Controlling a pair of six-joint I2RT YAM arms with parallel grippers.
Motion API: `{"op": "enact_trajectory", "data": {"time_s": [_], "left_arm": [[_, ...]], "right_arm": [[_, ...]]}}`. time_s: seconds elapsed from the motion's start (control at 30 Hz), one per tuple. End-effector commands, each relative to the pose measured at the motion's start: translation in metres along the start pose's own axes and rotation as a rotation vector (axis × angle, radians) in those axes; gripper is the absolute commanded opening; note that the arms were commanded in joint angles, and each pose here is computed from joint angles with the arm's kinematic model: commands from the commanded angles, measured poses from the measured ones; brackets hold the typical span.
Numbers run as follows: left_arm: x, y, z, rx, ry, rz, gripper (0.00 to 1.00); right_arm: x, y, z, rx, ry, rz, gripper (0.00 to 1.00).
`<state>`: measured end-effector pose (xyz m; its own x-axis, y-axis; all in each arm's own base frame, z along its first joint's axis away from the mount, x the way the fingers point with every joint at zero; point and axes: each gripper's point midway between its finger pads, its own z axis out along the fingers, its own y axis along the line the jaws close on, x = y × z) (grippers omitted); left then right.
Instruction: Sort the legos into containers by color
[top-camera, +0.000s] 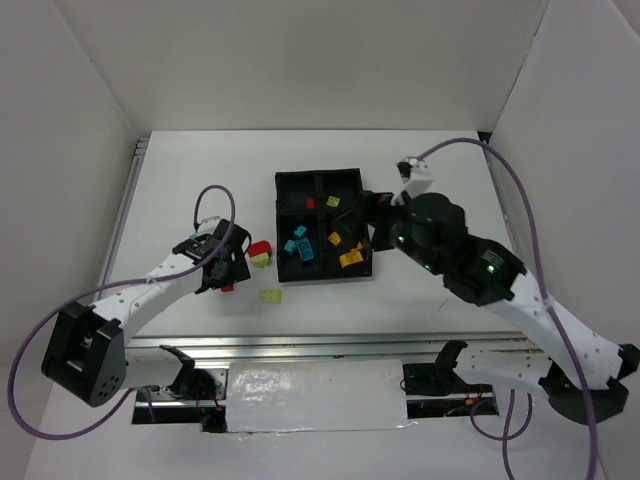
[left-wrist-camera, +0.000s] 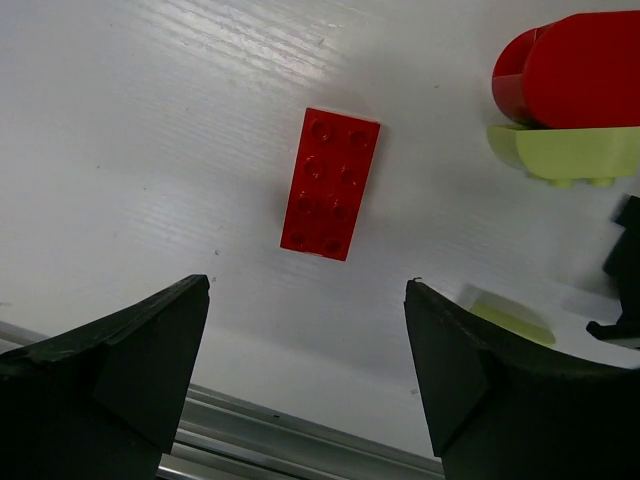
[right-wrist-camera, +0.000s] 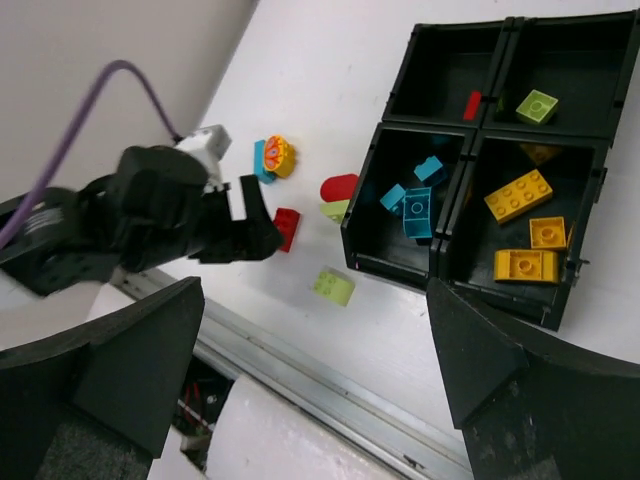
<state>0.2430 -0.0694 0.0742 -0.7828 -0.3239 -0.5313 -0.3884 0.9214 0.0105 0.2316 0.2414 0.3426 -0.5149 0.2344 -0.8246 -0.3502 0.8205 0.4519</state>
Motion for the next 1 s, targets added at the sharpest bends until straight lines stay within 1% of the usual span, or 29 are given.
{"op": "enact_trajectory", "data": {"time_s": [0.0,0.03,0.07,0.2,0.3,0.33,0.37,0.53,0.57,0.63,0.67,0.7,0.73,0.8,0.83,0.87,0.9,0.97], "left_arm": [[-0.012,-0.024,0.010,0.078,-0.023,-0.057,0.91],[-0.011,-0.024,0.012,0.075,-0.016,-0.048,0.90],[-0.008,-0.024,0.019,0.061,-0.002,-0.039,0.85],[-0.003,-0.029,0.032,0.080,0.032,-0.027,0.83],[-0.002,-0.026,0.043,0.067,0.055,-0.027,0.83],[-0.001,-0.025,0.047,0.064,0.068,-0.031,0.81],[0.000,-0.024,0.048,0.062,0.072,-0.037,0.76],[0.005,-0.020,0.056,0.036,0.083,-0.051,0.75],[0.007,-0.018,0.058,0.025,0.084,-0.050,0.68],[0.011,-0.017,0.063,0.016,0.096,-0.046,0.60],[0.013,-0.016,0.065,0.013,0.103,-0.047,0.52],[0.015,-0.017,0.066,0.015,0.111,-0.047,0.49],[0.017,-0.017,0.067,0.010,0.120,-0.047,0.39],[0.016,-0.013,0.064,-0.009,0.116,-0.060,0.28],[0.010,-0.013,0.058,0.002,0.094,-0.072,0.13],[0.009,-0.010,0.052,-0.002,0.094,-0.073,0.06],[-0.004,-0.012,0.043,0.003,0.061,-0.097,0.00],[-0.032,-0.016,0.014,0.046,-0.017,-0.148,0.00]], "right_arm": [[0.014,-0.008,-0.018,-0.034,0.008,0.013,1.00],[0.019,-0.008,-0.022,-0.054,0.013,0.014,1.00],[0.014,-0.006,-0.035,-0.085,-0.013,0.022,1.00],[0.017,-0.008,-0.051,-0.126,-0.030,0.035,0.99],[0.019,-0.013,-0.054,-0.116,-0.032,0.034,1.00],[0.019,-0.015,-0.053,-0.108,-0.032,0.032,1.00],[0.020,-0.016,-0.053,-0.104,-0.029,0.028,1.00],[0.025,-0.016,-0.045,-0.096,-0.017,0.020,0.99],[0.027,-0.015,-0.042,-0.099,-0.006,0.016,1.00],[0.028,-0.013,-0.039,-0.102,-0.002,0.013,1.00],[0.029,-0.013,-0.036,-0.098,0.006,0.008,0.99],[0.029,-0.013,-0.035,-0.096,0.006,0.004,1.00],[0.029,-0.013,-0.033,-0.089,0.011,0.001,1.00],[0.026,-0.015,-0.034,-0.077,0.001,-0.001,1.00],[0.025,-0.015,-0.034,-0.077,0.001,-0.005,1.00],[0.024,-0.015,-0.036,-0.079,-0.004,-0.005,1.00],[0.022,-0.017,-0.036,-0.068,-0.016,-0.005,1.00],[0.021,-0.020,-0.037,-0.062,-0.032,-0.006,0.99]]}}
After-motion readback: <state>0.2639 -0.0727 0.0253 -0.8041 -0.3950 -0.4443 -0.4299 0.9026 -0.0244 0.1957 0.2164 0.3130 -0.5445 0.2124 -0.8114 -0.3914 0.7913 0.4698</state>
